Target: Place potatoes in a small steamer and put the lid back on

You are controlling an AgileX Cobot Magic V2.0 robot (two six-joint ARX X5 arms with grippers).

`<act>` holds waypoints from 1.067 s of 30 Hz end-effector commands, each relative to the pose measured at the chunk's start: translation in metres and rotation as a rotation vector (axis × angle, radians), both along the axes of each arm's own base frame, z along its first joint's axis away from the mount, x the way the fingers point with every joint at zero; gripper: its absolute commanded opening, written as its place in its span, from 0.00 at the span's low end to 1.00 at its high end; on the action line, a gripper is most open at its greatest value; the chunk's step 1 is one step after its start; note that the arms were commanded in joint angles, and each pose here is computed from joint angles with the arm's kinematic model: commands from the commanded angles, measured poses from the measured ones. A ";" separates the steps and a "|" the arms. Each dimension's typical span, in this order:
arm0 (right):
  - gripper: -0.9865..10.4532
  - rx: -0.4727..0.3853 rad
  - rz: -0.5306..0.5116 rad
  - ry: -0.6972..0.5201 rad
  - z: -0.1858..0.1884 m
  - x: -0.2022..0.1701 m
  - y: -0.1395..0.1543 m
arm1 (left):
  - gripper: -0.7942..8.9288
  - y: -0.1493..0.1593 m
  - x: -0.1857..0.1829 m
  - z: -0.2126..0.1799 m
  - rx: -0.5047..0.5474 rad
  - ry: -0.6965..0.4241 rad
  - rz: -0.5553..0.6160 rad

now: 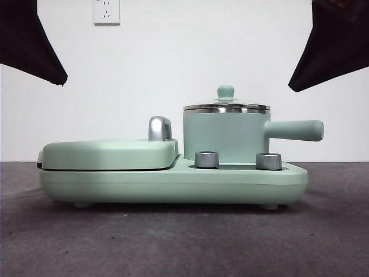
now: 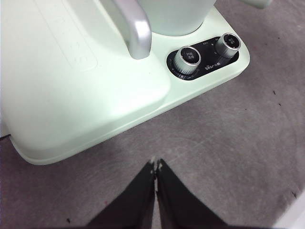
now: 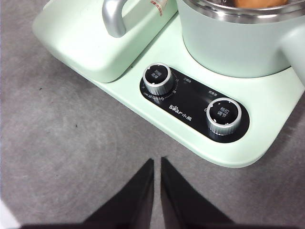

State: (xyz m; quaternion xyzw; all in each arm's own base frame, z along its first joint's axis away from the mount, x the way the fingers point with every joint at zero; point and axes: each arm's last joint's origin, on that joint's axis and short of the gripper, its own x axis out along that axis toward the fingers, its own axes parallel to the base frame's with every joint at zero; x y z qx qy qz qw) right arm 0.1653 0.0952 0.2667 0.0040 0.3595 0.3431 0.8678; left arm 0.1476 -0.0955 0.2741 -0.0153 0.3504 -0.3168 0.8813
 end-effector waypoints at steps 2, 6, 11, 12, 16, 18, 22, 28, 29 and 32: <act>0.10 0.005 0.012 -0.018 0.003 0.001 0.002 | 0.09 0.002 -0.005 0.005 0.005 -0.062 -0.027; 0.10 0.005 0.013 -0.018 0.003 0.001 0.002 | 0.09 0.028 -0.012 -0.010 -0.032 -0.237 0.068; 0.10 0.005 0.013 -0.017 0.003 0.001 0.002 | 0.09 0.067 -0.033 -0.058 -0.096 -0.514 0.331; 0.10 0.005 0.013 -0.017 0.003 0.001 0.002 | 0.09 0.071 -0.037 -0.066 -0.096 -0.550 0.379; 0.10 0.005 0.012 -0.017 0.003 0.001 0.002 | 0.09 0.086 -0.048 -0.093 -0.098 -0.637 0.534; 0.10 0.005 0.013 -0.018 0.003 0.001 0.002 | 0.09 0.089 -0.050 -0.104 -0.090 -0.658 0.578; 0.10 0.005 0.013 -0.018 0.003 0.001 0.002 | 0.09 0.091 -0.051 -0.118 -0.068 -0.576 0.598; 0.10 0.005 0.013 -0.018 0.003 0.001 0.002 | 0.09 0.091 -0.052 -0.123 -0.050 -0.523 0.598; 0.10 0.005 0.012 -0.018 0.003 0.001 0.002 | 0.09 0.091 -0.052 -0.123 -0.051 -0.527 0.598; 0.10 0.006 0.013 -0.018 0.003 0.001 0.002 | 0.09 0.091 -0.051 -0.123 -0.052 -0.530 0.598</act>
